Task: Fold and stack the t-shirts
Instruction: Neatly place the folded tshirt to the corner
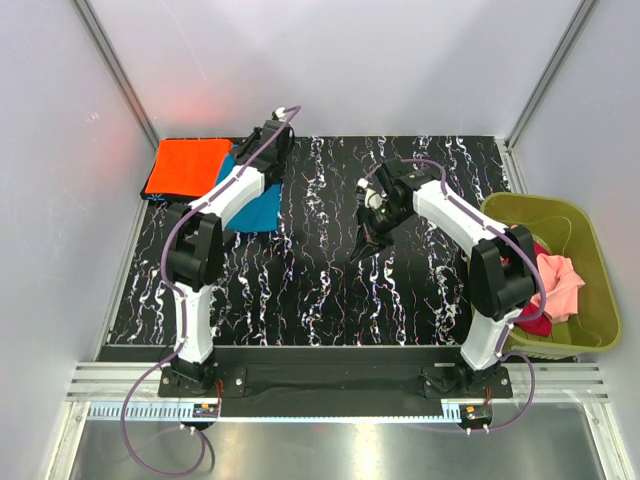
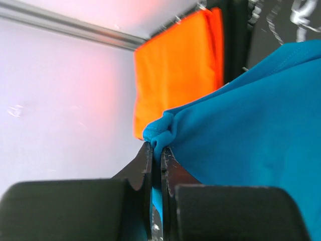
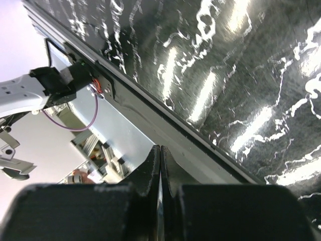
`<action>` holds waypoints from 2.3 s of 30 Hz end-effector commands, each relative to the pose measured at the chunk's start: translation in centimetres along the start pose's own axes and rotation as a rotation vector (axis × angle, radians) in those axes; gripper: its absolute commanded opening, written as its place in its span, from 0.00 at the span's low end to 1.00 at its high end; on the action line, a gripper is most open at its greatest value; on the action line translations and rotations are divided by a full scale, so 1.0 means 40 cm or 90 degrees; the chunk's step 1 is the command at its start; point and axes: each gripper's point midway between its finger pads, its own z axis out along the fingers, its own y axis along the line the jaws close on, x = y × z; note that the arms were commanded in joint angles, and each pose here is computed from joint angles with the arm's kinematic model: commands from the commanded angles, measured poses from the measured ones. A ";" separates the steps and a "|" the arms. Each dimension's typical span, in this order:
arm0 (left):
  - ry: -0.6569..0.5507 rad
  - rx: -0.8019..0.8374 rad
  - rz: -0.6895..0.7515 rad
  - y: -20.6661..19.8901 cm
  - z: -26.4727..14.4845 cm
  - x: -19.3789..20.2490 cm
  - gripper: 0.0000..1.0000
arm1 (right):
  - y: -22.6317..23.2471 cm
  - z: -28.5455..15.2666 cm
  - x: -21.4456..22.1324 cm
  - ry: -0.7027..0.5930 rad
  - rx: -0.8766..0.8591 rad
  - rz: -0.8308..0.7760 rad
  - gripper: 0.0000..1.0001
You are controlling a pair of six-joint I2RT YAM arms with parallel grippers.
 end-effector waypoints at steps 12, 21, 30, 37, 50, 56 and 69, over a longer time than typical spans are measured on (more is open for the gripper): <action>-0.053 -0.111 0.086 0.223 0.087 -0.089 0.00 | -0.043 0.041 0.001 0.058 0.020 0.049 0.03; -0.069 -0.120 0.114 0.315 0.062 -0.089 0.00 | -0.047 0.050 -0.008 0.063 0.017 0.052 0.03; -0.073 -0.103 0.139 0.353 0.056 -0.048 0.00 | -0.043 0.058 -0.014 0.068 0.006 0.055 0.03; -0.085 -0.097 0.153 0.378 0.053 -0.037 0.00 | -0.044 0.062 -0.013 0.073 0.004 0.060 0.03; -0.071 -0.103 0.176 0.390 0.091 -0.005 0.00 | -0.048 0.072 -0.018 0.081 0.002 0.069 0.03; -0.086 -0.091 0.174 0.375 0.102 0.002 0.00 | -0.044 0.073 -0.036 0.077 0.000 0.068 0.02; -0.062 -0.109 0.216 0.340 0.218 0.008 0.00 | -0.063 0.092 -0.035 0.094 0.009 0.083 0.02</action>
